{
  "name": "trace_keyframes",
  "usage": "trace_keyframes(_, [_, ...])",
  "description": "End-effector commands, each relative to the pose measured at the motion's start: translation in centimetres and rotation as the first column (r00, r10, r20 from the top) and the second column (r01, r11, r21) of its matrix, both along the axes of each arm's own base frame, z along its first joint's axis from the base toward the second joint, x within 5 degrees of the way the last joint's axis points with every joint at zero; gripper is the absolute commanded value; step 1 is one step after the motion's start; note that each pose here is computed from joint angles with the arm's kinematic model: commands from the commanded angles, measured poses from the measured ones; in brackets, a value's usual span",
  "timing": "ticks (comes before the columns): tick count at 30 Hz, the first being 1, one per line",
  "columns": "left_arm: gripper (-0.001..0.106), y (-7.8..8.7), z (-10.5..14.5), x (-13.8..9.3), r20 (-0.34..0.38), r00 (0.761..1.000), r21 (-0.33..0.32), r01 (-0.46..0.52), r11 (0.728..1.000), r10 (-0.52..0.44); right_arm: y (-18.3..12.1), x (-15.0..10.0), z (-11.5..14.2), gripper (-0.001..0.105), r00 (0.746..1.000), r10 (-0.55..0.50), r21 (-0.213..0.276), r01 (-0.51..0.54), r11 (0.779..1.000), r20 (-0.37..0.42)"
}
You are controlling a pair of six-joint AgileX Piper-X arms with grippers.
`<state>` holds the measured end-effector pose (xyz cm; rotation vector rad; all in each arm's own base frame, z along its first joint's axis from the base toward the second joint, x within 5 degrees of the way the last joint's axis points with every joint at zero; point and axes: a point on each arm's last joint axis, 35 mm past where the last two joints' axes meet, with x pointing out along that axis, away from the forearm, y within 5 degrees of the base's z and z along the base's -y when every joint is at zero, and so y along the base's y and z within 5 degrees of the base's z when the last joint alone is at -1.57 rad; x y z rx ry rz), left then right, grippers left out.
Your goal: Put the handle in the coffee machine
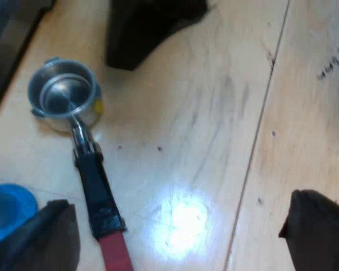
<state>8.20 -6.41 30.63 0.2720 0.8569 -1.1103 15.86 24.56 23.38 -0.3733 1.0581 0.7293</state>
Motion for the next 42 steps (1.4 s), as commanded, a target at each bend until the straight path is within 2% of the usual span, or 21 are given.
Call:
trace_keyframes(1, [0.077, -0.1, -0.3, 0.3, 0.003, 0.999, -0.005, -0.047, 0.999, 0.047, 0.4, 1.1, 0.1, 0.078, 0.999, 0.035, 0.001, -0.035, 0.999, 0.013])
trace_keyframes(5, [0.081, 0.0, -1.3, 0.4, -0.007, 0.998, 0.036, -0.066, 0.997, 0.066, 1.2, 1.9, -0.2, 0.078, 0.997, 0.073, -0.009, -0.073, 0.997, 0.006])
trace_keyframes(10, [0.081, 0.0, -1.7, 0.4, -0.018, 0.998, 0.042, -0.065, 0.997, 0.066, 2.6, 2.9, -1.4, 0.078, 0.993, 0.121, -0.038, -0.122, 0.992, -0.011])
trace_keyframes(14, [0.081, 0.0, -1.7, 0.4, -0.018, 0.998, 0.042, -0.065, 0.997, 0.066, 3.8, 3.6, -2.2, 0.078, 0.979, 0.205, -0.064, -0.205, 0.977, -0.01])
trace_keyframes(21, [0.081, 0.0, -1.7, 0.4, -0.02, 0.998, 0.039, -0.063, 0.997, 0.064, 5.1, 4.5, -3.1, 0.078, 0.966, 0.257, -0.094, -0.257, 0.962, -0.007])
trace_keyframes(28, [0.081, 0.0, -1.7, 0.4, -0.02, 0.998, 0.039, -0.063, 0.997, 0.064, 5.4, 4.8, -5.3, 0.078, 0.959, 0.28, -0.188, -0.284, 0.94, -0.044])
trace_keyframes(29, [0.081, 0.0, -1.7, 0.4, -0.02, 0.998, 0.039, -0.063, 0.997, 0.064, 5.3, 5.0, -5.6, 0.078, 0.962, 0.271, -0.223, -0.272, 0.936, -0.033])
trace_keyframes(42, [0.081, 0.0, -1.7, 0.4, -0.02, 0.998, 0.039, -0.063, 0.997, 0.064, 5.3, 5.2, -7.2, 0.078, 0.962, 0.264, -0.243, -0.273, 0.931, -0.07])
